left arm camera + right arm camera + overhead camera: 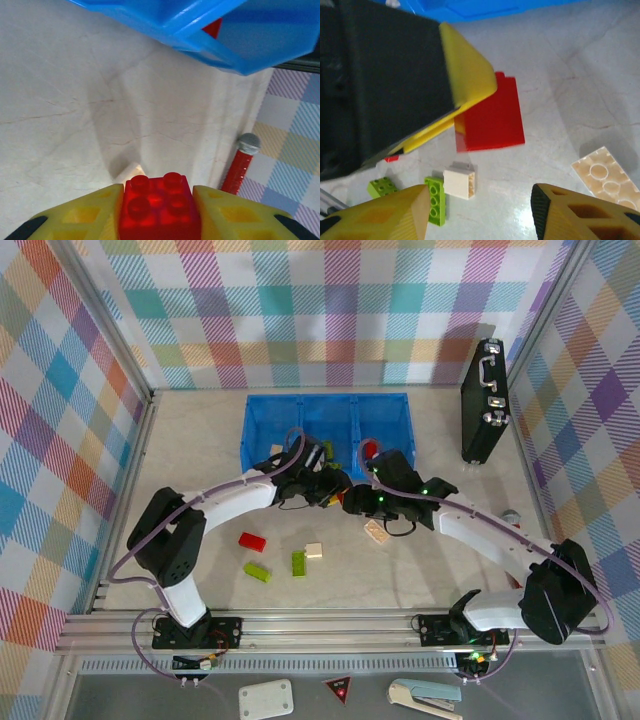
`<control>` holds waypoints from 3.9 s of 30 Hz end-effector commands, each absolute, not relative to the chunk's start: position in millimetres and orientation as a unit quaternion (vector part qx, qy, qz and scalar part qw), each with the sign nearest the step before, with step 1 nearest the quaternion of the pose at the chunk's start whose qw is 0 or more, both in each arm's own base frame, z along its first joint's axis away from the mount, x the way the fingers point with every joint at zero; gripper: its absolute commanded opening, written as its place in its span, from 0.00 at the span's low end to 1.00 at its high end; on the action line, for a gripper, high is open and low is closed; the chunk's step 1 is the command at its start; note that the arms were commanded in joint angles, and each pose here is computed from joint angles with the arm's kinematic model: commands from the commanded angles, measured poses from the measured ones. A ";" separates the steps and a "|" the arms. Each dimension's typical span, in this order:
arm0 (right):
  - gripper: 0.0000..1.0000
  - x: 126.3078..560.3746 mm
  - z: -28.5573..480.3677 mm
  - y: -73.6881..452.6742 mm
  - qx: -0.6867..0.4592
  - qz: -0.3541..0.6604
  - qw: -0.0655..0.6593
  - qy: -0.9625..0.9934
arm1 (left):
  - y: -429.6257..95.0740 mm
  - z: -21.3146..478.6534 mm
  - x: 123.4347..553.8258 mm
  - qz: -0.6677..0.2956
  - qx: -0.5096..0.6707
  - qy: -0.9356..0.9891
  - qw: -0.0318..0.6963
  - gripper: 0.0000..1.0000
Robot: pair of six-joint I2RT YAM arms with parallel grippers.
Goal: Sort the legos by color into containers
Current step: Place the lego in the container.
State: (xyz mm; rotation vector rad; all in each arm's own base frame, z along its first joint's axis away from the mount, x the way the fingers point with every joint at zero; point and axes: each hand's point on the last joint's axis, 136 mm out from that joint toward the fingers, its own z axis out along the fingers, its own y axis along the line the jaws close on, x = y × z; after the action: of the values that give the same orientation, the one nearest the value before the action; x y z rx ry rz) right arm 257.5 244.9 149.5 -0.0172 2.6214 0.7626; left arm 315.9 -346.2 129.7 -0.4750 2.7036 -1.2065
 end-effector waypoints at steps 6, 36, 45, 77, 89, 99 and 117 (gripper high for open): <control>0.56 287.4 164.4 241.7 0.029 0.288 0.275 0.917 | -362.8 168.2 305.7 -0.465 -0.149 0.871 0.053 0.39; 0.35 298.7 161.9 245.1 0.045 0.312 0.297 0.901 | -346.6 178.2 298.9 -0.459 -0.154 0.872 0.074 0.49; 0.37 307.7 155.0 218.6 0.033 0.244 0.295 0.923 | -302.5 176.1 297.7 -0.381 -0.149 0.905 0.116 0.59; 0.36 499.8 94.7 150.6 -0.026 0.038 0.228 0.973 | -155.2 170.2 266.8 -0.178 -0.166 0.950 0.197 0.61; 0.37 550.2 81.7 139.0 -0.029 -0.012 0.243 0.970 | -131.8 176.2 254.4 -0.164 -0.182 0.947 0.209 0.62; 0.38 554.9 52.1 140.1 -0.003 -0.003 0.224 0.975 | -114.3 163.2 246.2 -0.121 -0.178 0.956 0.198 0.63; 0.50 545.5 126.3 144.8 -0.008 0.029 0.267 0.963 | -103.8 151.4 244.8 -0.088 -0.166 0.964 0.191 0.63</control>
State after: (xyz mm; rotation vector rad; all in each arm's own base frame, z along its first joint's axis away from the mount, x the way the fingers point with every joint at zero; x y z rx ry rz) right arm 553.0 146.1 78.6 -0.0420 2.6502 0.0180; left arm 252.1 -115.7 162.1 -0.4766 2.6669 -0.3332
